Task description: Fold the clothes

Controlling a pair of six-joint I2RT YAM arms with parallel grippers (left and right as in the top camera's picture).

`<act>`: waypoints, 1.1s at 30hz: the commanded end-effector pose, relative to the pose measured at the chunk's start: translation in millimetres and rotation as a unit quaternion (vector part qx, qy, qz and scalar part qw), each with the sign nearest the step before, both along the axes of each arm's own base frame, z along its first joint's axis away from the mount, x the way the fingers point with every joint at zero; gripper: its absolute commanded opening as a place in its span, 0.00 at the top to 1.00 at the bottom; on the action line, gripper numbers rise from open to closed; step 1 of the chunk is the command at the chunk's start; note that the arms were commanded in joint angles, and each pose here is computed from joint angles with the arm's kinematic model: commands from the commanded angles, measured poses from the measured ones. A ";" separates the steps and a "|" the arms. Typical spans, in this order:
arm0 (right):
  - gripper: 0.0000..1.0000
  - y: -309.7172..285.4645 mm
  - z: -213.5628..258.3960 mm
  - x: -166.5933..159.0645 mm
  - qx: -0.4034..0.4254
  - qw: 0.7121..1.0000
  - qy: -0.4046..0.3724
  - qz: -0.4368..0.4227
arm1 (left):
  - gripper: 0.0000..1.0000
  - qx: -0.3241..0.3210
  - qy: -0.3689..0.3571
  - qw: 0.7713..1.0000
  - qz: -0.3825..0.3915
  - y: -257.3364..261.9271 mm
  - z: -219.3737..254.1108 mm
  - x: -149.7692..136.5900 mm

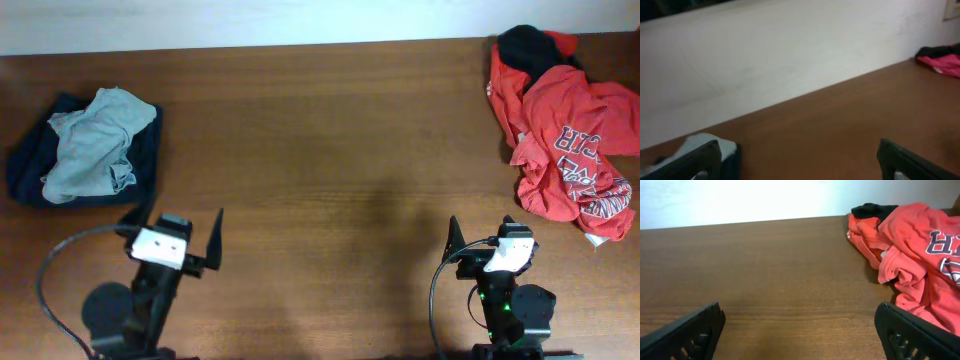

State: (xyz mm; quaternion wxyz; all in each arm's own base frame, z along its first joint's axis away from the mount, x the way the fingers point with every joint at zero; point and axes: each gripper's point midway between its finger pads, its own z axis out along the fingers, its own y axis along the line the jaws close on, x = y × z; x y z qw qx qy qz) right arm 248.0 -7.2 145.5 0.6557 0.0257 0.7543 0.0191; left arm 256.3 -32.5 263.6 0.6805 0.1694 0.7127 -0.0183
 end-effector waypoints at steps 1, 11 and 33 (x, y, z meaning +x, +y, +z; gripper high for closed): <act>0.01 -1.5 -4.3 0.0 0.005 1.000 0.004 -0.004 | 0.01 -0.004 -0.012 1.000 -0.009 -4.8 -12.7 -7.8; 0.01 -1.5 -4.2 0.0 0.004 1.000 0.004 -0.004 | 0.01 -0.019 -0.033 0.999 -0.008 -6.3 -53.2 -20.0; 0.01 -1.5 -4.2 0.0 0.004 1.000 0.004 -0.004 | 0.01 -0.031 -0.004 1.000 -0.005 -5.4 -99.0 -17.3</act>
